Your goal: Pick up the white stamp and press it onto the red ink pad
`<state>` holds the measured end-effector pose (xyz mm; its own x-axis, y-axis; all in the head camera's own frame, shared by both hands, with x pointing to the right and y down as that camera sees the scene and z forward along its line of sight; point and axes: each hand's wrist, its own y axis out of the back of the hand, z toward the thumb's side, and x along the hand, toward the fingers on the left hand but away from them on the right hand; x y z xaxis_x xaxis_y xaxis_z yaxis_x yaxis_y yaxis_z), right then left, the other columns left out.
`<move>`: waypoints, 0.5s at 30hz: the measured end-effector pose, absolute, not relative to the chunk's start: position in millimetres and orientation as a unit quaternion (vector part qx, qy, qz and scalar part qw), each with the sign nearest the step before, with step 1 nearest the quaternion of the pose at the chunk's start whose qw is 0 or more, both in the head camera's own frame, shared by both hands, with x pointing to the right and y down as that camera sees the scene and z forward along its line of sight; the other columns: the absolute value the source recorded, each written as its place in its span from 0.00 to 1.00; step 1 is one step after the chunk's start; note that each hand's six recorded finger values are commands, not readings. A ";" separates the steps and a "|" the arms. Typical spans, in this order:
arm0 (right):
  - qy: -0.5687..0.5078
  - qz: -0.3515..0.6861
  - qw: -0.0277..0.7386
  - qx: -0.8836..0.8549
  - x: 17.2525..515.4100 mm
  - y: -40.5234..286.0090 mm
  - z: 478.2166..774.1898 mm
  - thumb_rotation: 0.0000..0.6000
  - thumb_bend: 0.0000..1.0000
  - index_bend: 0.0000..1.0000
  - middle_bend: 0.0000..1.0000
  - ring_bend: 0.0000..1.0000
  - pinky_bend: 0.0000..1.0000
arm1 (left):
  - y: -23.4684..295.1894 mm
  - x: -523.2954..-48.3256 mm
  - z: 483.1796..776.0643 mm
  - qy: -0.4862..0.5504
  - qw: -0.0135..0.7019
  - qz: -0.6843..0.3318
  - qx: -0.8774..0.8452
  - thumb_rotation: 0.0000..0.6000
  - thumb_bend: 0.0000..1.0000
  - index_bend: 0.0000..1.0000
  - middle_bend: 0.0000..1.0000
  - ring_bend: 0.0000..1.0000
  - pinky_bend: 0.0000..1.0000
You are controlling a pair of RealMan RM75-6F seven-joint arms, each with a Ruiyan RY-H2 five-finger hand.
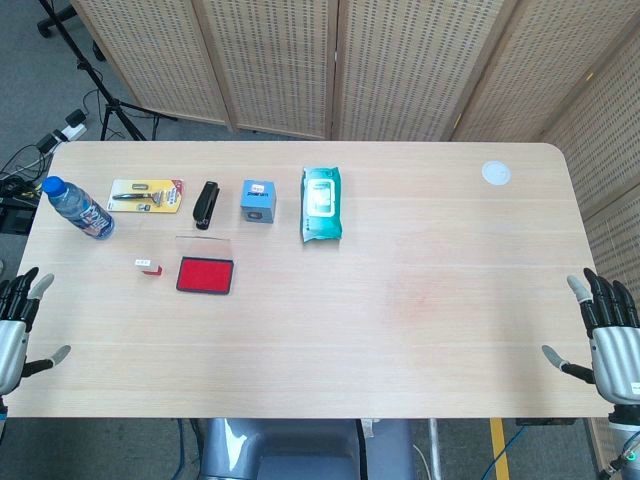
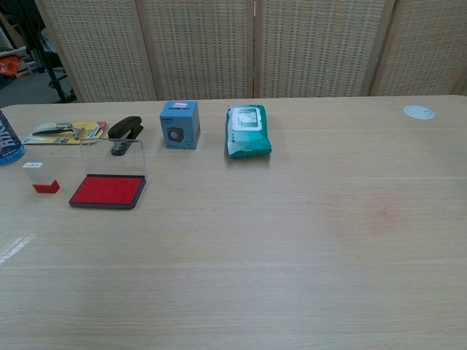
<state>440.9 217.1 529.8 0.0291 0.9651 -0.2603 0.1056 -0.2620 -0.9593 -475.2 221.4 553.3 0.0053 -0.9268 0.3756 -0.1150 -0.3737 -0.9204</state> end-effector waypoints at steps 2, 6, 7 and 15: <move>-0.454 0.528 0.404 -0.593 441.4 217.0 530.5 1.00 0.00 0.00 0.00 0.00 0.00 | 221.2 -476.2 551.6 0.430 0.361 -0.561 -0.609 1.00 0.00 0.00 0.00 0.00 0.00; -0.457 0.526 0.401 -0.594 441.9 216.3 530.7 1.00 0.00 0.00 0.00 0.00 0.00 | 221.0 -478.4 550.3 0.433 0.358 -0.562 -0.607 1.00 0.00 0.00 0.00 0.00 0.00; -0.459 0.524 0.401 -0.594 442.0 216.3 530.2 1.00 0.00 0.00 0.00 0.00 0.00 | 221.0 -479.4 549.8 0.434 0.358 -0.563 -0.606 1.00 0.00 0.00 0.00 0.00 0.00; -0.461 0.520 0.399 -0.598 441.5 217.0 529.2 1.00 0.00 0.00 0.00 0.00 0.00 | 218.2 -478.2 544.9 0.443 0.360 -0.549 -0.610 1.00 0.00 0.00 0.21 0.21 0.13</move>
<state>441.5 217.0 529.2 0.0337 0.9664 -0.2548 0.1366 -0.2570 -0.9567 -478.2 218.2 544.9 0.0039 -0.9366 0.3505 -0.1447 -0.3473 -0.9265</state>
